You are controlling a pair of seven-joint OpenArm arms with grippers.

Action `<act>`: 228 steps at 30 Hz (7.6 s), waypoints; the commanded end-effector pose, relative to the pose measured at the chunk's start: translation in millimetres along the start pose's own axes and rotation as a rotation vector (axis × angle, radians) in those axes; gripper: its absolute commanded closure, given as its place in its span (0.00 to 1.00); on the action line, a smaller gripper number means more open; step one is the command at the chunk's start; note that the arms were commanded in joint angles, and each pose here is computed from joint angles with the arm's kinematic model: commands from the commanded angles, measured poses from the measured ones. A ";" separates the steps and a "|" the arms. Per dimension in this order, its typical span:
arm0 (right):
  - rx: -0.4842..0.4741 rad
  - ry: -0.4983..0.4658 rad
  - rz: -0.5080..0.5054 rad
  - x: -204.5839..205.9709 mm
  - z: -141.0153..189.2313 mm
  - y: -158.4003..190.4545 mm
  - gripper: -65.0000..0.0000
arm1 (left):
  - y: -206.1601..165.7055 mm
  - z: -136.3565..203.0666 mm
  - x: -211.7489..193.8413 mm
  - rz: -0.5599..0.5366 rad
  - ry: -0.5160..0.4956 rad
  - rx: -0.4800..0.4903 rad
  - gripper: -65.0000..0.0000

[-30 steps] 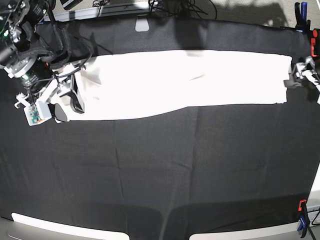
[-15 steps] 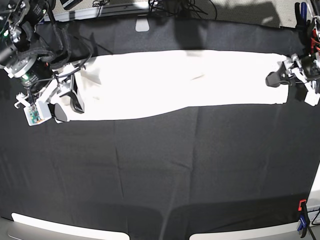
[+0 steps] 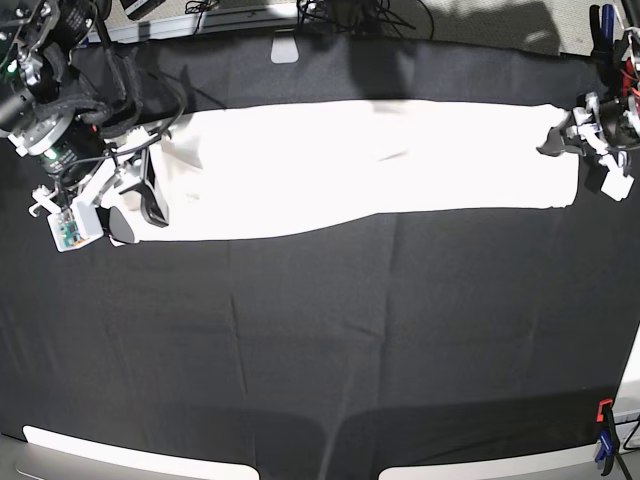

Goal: Layout the t-shirt on the table in an organized manner, then fold the t-shirt properly
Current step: 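Grasp the strip end with the left gripper and drag it toward the right gripper, then move the right gripper to the other strip end and grasp it, then lift the strip end with the right gripper and fold it toward the left gripper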

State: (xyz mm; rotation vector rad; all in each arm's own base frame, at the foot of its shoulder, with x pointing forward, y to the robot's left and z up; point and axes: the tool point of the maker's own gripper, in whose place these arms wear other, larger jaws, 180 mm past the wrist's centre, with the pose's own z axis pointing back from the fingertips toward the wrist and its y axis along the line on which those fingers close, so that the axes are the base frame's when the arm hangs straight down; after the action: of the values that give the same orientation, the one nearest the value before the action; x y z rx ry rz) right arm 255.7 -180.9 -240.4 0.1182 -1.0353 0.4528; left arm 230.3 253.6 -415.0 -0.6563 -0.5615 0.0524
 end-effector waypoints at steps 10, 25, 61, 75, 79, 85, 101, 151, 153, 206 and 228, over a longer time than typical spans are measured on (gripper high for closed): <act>0.000 -0.039 0.021 11.0 3.1 -0.5 0.56 | 67.0 52.3 70.0 -0.105 -0.038 0.378 1.00; 0.035 -0.076 0.004 17.7 3.5 5.7 0.56 | -104.8 25.3 71.4 -0.454 -0.199 0.092 1.00; -0.186 0.195 -0.271 -84.6 -10.7 -61.8 0.49 | -214.0 -60.5 3.9 -0.385 -0.110 -0.278 0.49; 0.172 0.115 -0.751 -149.0 -29.2 -21.4 0.49 | -214.2 -60.4 4.3 -0.385 -0.113 -0.279 0.49; 0.235 0.101 -0.783 -143.8 -33.1 -8.9 0.49 | -214.2 -60.4 4.3 -0.385 -0.113 -0.279 0.49; 0.362 0.129 -0.772 -136.7 -49.1 31.5 0.49 | -214.2 -60.4 4.3 -0.385 -0.113 -0.279 0.49; 0.505 0.020 -0.783 -81.6 -96.5 83.9 1.00 | -212.6 -61.0 0.4 -0.388 -0.090 -0.274 0.49; -0.152 0.276 -0.435 -132.8 26.4 -164.2 0.48 | -212.0 -60.3 1.3 -0.390 -0.093 -0.273 0.49; -0.187 0.255 -0.419 -124.2 22.5 -176.9 0.48 | -212.2 -60.2 1.3 -0.389 -0.093 -0.275 0.49; 0.195 0.380 -0.719 -157.0 -47.9 -123.8 1.00 | -212.3 -60.2 1.2 -0.389 -0.093 -0.275 0.49; 0.528 0.083 -0.781 -70.8 -60.3 -65.0 1.00 | -228.4 -53.1 5.1 -0.456 -0.126 -0.334 0.51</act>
State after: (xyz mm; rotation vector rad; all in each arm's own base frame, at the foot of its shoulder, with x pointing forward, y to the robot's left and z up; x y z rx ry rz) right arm 289.5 -237.0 -343.9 0.9250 -0.6244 -0.0196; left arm 227.1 44.5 -326.7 -0.8179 -0.7856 -0.4281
